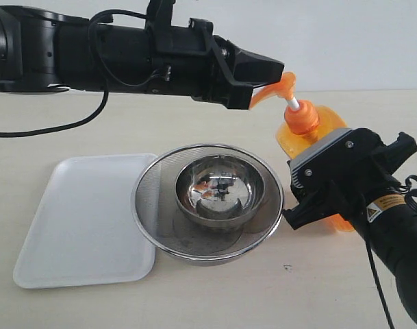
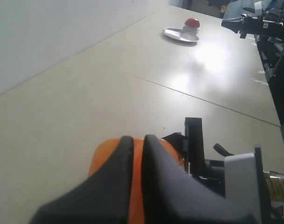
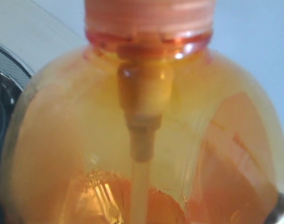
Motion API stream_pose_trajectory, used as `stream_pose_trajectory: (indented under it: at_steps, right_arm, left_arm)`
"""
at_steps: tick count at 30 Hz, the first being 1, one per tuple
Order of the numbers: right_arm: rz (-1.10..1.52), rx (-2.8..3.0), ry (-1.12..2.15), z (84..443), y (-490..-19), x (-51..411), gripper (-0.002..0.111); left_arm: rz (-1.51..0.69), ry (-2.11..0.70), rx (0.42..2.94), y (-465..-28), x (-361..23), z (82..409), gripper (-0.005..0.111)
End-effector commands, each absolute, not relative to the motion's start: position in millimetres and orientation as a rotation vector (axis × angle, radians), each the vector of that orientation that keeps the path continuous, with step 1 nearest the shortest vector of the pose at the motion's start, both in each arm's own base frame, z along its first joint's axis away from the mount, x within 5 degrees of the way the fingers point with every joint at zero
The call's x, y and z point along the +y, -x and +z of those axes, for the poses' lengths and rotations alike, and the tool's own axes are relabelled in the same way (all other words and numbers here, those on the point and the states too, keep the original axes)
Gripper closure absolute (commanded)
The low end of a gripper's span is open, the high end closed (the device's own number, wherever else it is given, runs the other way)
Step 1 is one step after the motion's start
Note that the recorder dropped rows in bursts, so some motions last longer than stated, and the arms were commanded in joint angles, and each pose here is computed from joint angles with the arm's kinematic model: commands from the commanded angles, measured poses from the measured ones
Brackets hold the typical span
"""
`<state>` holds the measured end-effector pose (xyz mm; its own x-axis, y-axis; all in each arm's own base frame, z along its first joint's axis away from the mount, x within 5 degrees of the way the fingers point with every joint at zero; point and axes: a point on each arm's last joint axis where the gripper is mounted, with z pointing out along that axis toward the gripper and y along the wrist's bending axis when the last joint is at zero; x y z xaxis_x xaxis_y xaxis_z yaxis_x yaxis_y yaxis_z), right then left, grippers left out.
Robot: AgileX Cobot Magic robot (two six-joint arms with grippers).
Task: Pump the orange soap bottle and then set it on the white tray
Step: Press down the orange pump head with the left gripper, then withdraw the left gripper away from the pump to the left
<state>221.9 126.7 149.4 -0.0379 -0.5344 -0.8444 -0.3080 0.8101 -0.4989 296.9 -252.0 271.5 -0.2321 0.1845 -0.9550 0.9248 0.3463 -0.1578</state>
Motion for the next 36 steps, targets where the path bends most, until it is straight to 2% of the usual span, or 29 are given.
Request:
stream_pose_trajectory:
  at_steps: [1,27,36]
  right_arm:
    - [-0.172,1.617,0.693,152,-221,130,0.108]
    - [-0.16,1.617,0.694,152,-221,131,0.108]
    - [-0.16,1.621,0.685,152,-221,131,0.108]
  left_arm:
    - [-0.972,-1.072,1.745,-299,-259,236,0.102]
    - [-0.964,-1.089,1.759,-301,-260,225,0.102]
    - [-0.948,-1.079,1.668,-293,-254,260,0.102]
